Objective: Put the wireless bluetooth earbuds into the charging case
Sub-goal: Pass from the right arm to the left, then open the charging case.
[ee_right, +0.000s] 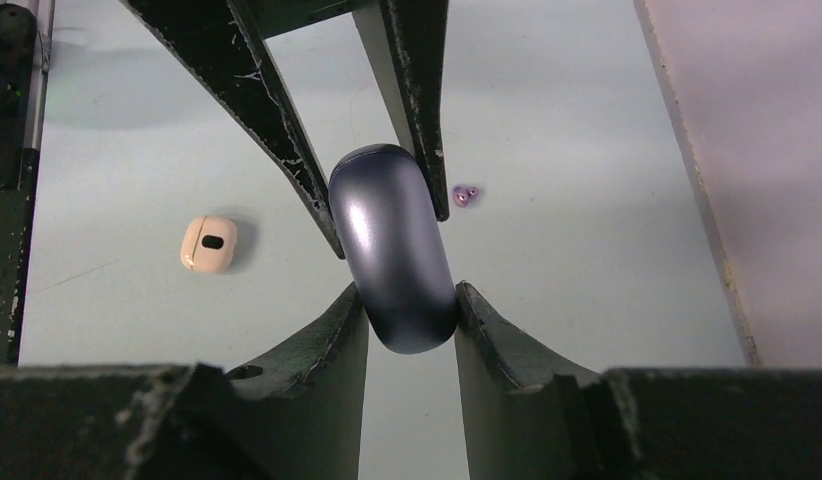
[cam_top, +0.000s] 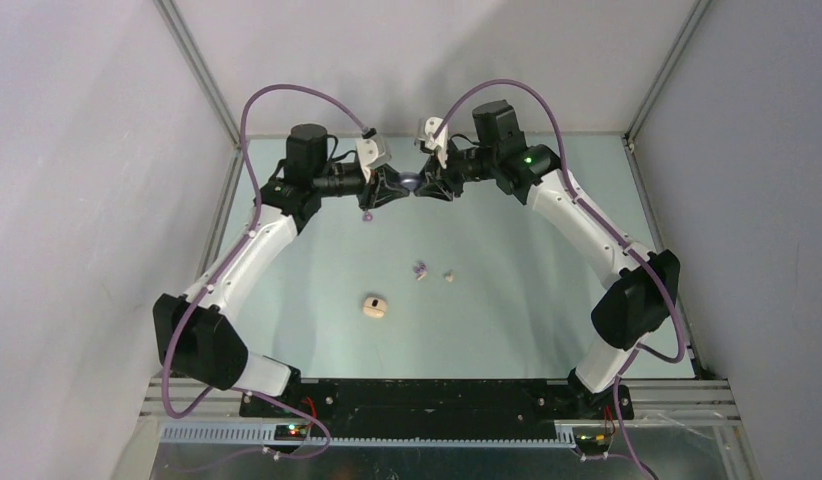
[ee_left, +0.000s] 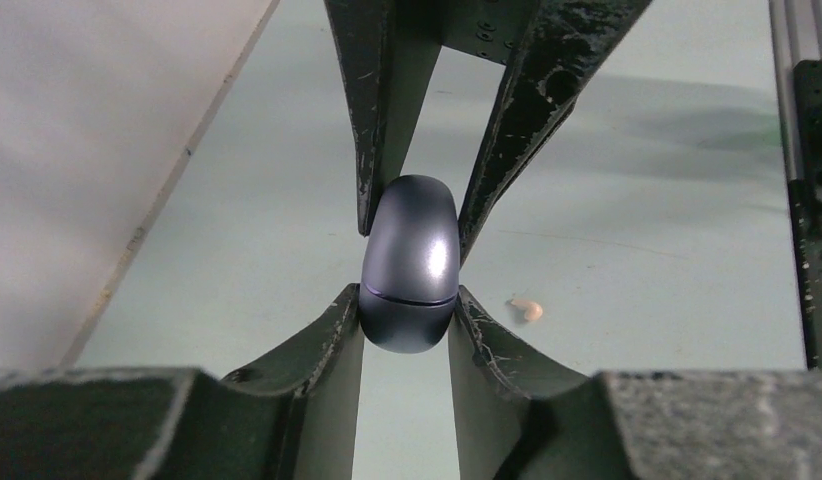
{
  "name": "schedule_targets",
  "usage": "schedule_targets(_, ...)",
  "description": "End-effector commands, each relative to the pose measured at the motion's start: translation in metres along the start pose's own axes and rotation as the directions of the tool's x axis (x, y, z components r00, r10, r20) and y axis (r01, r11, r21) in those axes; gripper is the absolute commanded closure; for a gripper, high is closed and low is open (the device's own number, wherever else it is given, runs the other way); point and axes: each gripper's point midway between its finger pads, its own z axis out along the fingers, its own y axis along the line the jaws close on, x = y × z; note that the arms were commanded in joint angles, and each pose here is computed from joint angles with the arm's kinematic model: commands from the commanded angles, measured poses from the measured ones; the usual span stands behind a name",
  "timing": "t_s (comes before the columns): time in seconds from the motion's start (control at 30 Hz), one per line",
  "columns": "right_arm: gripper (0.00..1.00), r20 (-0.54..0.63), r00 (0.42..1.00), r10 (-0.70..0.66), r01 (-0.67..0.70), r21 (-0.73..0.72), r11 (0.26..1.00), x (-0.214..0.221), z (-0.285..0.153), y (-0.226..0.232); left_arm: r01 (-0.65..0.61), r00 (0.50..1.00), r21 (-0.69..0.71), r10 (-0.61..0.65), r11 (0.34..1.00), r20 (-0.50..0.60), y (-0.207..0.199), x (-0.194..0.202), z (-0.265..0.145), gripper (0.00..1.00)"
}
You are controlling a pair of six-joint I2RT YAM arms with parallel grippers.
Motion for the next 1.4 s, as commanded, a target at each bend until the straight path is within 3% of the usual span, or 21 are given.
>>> schedule_targets(0.0,0.81,0.054,0.998,-0.036,0.035,0.024,0.999,-0.024,-0.008,-0.002,0.033,0.999,0.0,-0.033,0.999,0.019,0.008,-0.01,-0.001,0.73)
schedule_targets(0.1,0.73,0.049,0.998,-0.033,0.032,0.018,0.999,-0.022,-0.008,0.0,0.043,0.999,-0.001,-0.043,0.999,0.021,0.009,-0.01,-0.001,0.85)
schedule_targets(0.13,0.64,0.049,0.998,-0.027,0.026,0.008,1.0,-0.022,-0.007,0.002,0.041,0.999,-0.002,-0.041,0.999,0.024,0.01,-0.01,-0.001,0.91)
schedule_targets(0.2,0.5,0.053,0.998,-0.013,0.013,-0.013,1.0,-0.022,-0.009,0.006,0.032,0.999,-0.004,-0.032,0.999,0.024,0.01,-0.009,-0.001,0.97)
schedule_targets(0.3,0.4,0.069,0.997,0.017,-0.014,-0.04,0.999,-0.025,-0.013,0.009,0.005,1.0,0.006,-0.005,1.0,0.01,0.008,-0.003,-0.002,1.0)
schedule_targets(0.7,0.41,0.074,0.995,0.073,-0.077,0.055,0.995,-0.026,-0.012,-0.02,-0.121,0.993,0.047,0.121,0.991,0.017,0.001,-0.003,-0.004,1.0)
schedule_targets(1.03,0.45,0.124,0.984,0.128,-0.15,0.194,0.969,-0.033,-0.025,-0.056,-0.119,0.993,0.055,0.118,0.991,0.021,0.0,-0.001,-0.003,1.0)
schedule_targets(1.37,0.46,0.129,0.983,0.132,-0.158,0.211,0.965,-0.034,-0.03,-0.059,-0.079,0.997,0.044,0.078,0.996,0.015,0.005,0.007,-0.001,1.0)
